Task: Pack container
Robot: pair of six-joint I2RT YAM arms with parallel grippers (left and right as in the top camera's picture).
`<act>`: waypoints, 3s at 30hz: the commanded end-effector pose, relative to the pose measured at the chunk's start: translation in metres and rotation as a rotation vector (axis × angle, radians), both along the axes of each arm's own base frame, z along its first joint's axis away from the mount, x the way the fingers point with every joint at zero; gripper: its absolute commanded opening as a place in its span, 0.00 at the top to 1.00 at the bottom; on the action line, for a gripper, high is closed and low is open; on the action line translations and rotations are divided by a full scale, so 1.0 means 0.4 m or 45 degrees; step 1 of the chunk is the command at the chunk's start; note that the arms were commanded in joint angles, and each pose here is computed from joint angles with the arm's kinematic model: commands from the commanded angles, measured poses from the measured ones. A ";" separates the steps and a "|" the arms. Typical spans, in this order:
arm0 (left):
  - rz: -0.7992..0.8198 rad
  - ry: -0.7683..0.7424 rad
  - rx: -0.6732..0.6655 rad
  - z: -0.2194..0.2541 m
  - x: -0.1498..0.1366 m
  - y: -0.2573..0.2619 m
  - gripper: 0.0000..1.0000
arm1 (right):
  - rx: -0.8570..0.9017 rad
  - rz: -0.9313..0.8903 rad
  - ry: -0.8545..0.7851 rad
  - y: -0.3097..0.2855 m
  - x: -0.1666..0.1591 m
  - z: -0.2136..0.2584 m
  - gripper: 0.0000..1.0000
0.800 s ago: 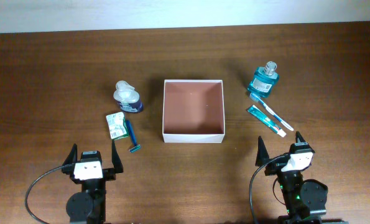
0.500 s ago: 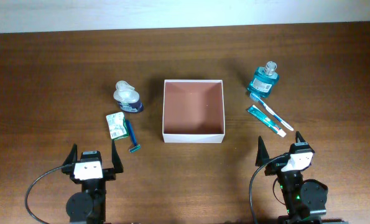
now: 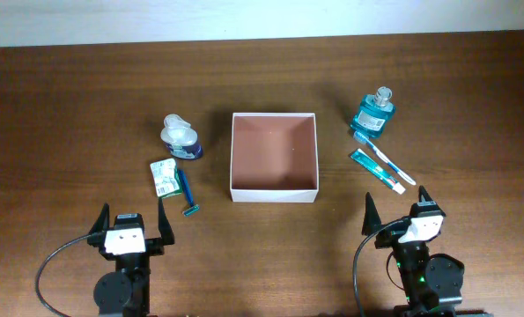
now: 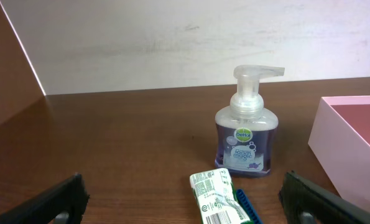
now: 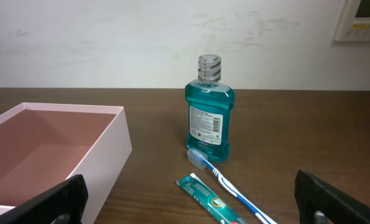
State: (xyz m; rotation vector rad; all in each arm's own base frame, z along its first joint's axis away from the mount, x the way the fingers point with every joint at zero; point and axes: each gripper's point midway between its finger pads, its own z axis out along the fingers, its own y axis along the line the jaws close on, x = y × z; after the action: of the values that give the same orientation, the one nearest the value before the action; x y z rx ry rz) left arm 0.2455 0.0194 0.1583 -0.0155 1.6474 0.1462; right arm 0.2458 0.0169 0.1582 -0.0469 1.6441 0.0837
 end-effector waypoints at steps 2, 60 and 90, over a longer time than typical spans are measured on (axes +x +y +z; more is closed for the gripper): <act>0.006 -0.001 0.021 0.000 -0.001 0.003 0.01 | 0.006 -0.005 0.000 -0.001 -0.001 -0.003 0.02; -0.223 -0.007 0.004 0.001 0.001 -0.075 0.01 | 0.006 -0.003 -0.001 0.000 -0.001 -0.002 0.02; -0.223 -0.007 0.004 0.001 0.001 -0.075 0.01 | 0.226 0.195 -0.012 0.071 0.004 0.213 0.02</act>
State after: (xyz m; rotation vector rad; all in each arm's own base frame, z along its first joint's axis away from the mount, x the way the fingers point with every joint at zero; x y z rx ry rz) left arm 0.2462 -0.0078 0.1592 0.1081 1.6382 0.0188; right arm 0.2426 0.0517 0.2097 -0.0506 1.6291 0.3983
